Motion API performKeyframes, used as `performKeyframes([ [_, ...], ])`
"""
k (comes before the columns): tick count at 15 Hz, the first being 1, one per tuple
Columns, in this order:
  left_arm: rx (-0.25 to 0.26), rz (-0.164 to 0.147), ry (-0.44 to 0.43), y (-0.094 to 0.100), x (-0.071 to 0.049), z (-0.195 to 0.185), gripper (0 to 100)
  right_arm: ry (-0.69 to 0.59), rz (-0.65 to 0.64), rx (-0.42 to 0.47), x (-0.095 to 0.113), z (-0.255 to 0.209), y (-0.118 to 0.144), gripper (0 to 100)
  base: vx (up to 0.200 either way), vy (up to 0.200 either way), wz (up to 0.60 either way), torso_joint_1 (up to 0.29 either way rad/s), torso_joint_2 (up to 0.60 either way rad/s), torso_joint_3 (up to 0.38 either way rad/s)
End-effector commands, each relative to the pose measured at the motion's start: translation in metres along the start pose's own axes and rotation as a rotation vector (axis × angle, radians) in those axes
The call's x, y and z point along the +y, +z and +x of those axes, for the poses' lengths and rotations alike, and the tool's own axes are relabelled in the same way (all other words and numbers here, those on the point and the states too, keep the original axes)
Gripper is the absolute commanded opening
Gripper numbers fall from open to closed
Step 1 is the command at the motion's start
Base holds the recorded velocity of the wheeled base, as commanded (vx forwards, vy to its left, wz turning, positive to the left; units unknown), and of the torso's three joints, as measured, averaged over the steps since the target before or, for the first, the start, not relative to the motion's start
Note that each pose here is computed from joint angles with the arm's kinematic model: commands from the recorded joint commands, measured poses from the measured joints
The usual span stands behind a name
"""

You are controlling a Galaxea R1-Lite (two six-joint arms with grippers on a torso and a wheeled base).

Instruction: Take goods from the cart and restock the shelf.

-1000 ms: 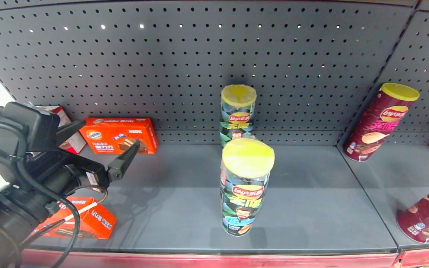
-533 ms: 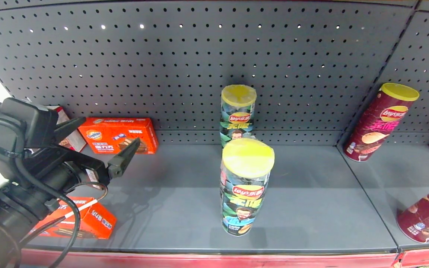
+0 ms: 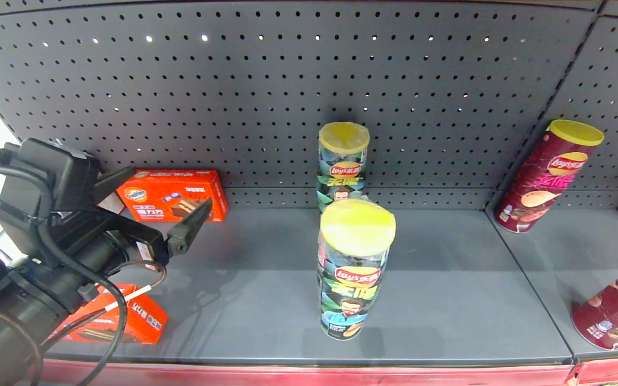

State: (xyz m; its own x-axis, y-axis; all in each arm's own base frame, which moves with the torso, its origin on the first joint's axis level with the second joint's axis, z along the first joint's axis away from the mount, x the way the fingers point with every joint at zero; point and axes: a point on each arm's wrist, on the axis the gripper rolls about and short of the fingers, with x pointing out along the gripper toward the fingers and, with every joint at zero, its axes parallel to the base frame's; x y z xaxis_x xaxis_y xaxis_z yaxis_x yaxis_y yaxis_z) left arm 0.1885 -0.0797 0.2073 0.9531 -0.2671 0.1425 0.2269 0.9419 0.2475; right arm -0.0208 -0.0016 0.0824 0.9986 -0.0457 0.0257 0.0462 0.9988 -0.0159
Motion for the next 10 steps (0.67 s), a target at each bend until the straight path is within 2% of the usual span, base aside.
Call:
performKeyframes([
  [1, 0.003, 0.000, -0.002, -0.001, -0.001, 0.001, 100, 0.061, -0.013, -0.014, 0.002, -0.002, -0.003, 100, 0.000, 0.000, 0.00, 0.000, 0.00, 0.000],
  [2, 0.003, 0.000, -0.002, -0.001, -0.001, 0.001, 100, 0.057, -0.014, 0.023, 0.002, -0.002, -0.007, 100, 0.000, 0.000, 0.00, 0.000, 0.00, 0.000],
  [3, 0.002, -0.002, -0.004, -0.001, -0.001, 0.001, 100, -0.017, 0.029, 0.033, 0.000, -0.002, -0.007, 100, 0.000, 0.000, 0.00, 0.000, 0.00, 0.000],
  [7, -0.012, -0.006, -0.027, 0.002, -0.003, -0.002, 100, -0.020, 0.015, 0.029, 0.000, -0.002, -0.007, 100, 0.000, 0.000, 0.00, 0.000, 0.00, 0.000],
  [9, -0.061, -0.016, -0.010, 0.012, 0.004, -0.020, 100, -0.020, 0.015, 0.029, 0.000, -0.002, -0.007, 100, 0.000, 0.000, 0.00, 0.000, 0.00, 0.000],
  [10, -0.067, -0.018, -0.010, 0.011, 0.006, -0.033, 100, -0.020, 0.015, 0.029, 0.000, -0.002, -0.007, 100, 0.000, 0.000, 0.00, 0.000, 0.00, 0.000],
])
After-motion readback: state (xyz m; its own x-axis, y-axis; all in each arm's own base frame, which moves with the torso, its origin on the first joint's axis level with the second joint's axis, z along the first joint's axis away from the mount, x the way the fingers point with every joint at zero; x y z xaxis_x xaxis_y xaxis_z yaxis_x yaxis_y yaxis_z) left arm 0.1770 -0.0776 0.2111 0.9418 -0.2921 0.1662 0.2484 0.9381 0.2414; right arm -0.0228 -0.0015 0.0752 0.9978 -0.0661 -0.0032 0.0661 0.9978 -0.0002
